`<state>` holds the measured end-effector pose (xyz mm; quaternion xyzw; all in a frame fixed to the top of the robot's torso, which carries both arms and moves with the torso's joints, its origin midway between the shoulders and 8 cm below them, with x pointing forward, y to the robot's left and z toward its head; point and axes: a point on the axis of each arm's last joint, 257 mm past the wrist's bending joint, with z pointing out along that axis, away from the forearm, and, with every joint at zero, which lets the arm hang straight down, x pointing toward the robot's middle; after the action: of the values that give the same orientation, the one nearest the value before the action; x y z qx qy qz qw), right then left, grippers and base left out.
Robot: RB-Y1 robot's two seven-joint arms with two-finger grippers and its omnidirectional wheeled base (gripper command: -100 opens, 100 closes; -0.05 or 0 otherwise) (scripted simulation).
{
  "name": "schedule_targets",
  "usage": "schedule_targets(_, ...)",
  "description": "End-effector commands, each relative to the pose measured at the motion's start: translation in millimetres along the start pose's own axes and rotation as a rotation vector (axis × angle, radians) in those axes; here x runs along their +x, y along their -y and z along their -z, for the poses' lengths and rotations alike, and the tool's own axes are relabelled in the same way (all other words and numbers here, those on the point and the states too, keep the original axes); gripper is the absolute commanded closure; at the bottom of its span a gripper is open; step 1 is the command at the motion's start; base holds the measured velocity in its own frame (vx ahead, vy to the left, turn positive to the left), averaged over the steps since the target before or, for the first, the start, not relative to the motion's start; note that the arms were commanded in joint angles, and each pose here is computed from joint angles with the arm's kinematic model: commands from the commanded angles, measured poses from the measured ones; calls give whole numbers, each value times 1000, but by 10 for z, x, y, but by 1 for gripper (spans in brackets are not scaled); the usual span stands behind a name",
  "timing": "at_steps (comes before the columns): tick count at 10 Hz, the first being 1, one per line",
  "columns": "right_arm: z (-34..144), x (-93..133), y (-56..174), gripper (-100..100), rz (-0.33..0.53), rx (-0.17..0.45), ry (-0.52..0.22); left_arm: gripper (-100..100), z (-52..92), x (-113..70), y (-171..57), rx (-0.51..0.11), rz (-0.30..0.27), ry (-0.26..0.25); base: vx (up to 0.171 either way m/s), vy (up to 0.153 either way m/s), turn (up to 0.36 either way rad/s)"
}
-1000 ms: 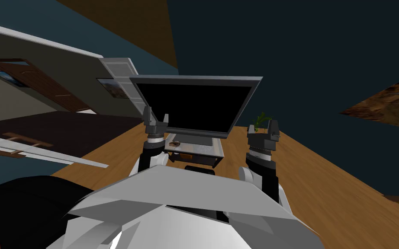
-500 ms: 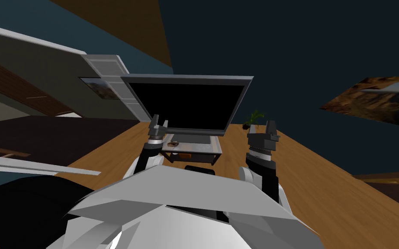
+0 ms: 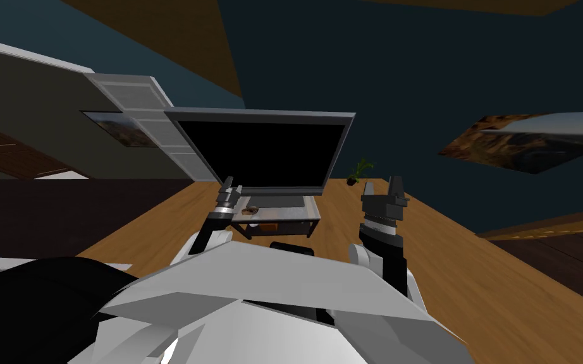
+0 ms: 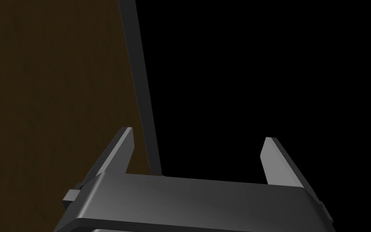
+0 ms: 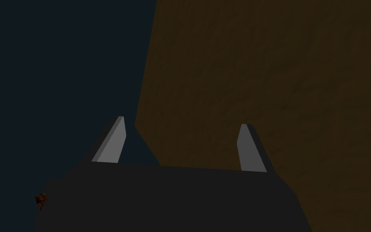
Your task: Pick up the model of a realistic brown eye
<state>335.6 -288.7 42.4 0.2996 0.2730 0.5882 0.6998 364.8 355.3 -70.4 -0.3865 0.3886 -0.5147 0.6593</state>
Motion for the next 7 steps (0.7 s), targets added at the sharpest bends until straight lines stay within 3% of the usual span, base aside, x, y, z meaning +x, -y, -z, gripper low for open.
schedule_targets(1, 0, 0, 0, 0, 0, 0, 0, -100, 78, -151, -270, -72, -9, 21, -34, 10, -106)
schedule_targets(2, 0, 0, 0, 0, 0, 0, 0, -100, 134, -291, -445, -125, -15, 39, -51, 3, -209)
schedule_targets(3, 0, 0, 0, 0, 0, 0, 0, -100, 153, -304, -498, -136, -16, 41, -39, 5, -77)
schedule_targets(5, 0, 0, 0, 0, 0, 0, 0, -100, 324, -614, -898, -256, -23, 84, -37, -3, -198)
schedule_targets(6, 0, 0, 0, 0, 0, 0, 0, -100, 350, -630, -951, -267, -23, 87, -34, 0, -63)
schedule_targets(7, 0, 0, 0, 0, 0, 0, 0, -100, 445, -782, -1126, -324, -24, 109, -36, -4, -103)
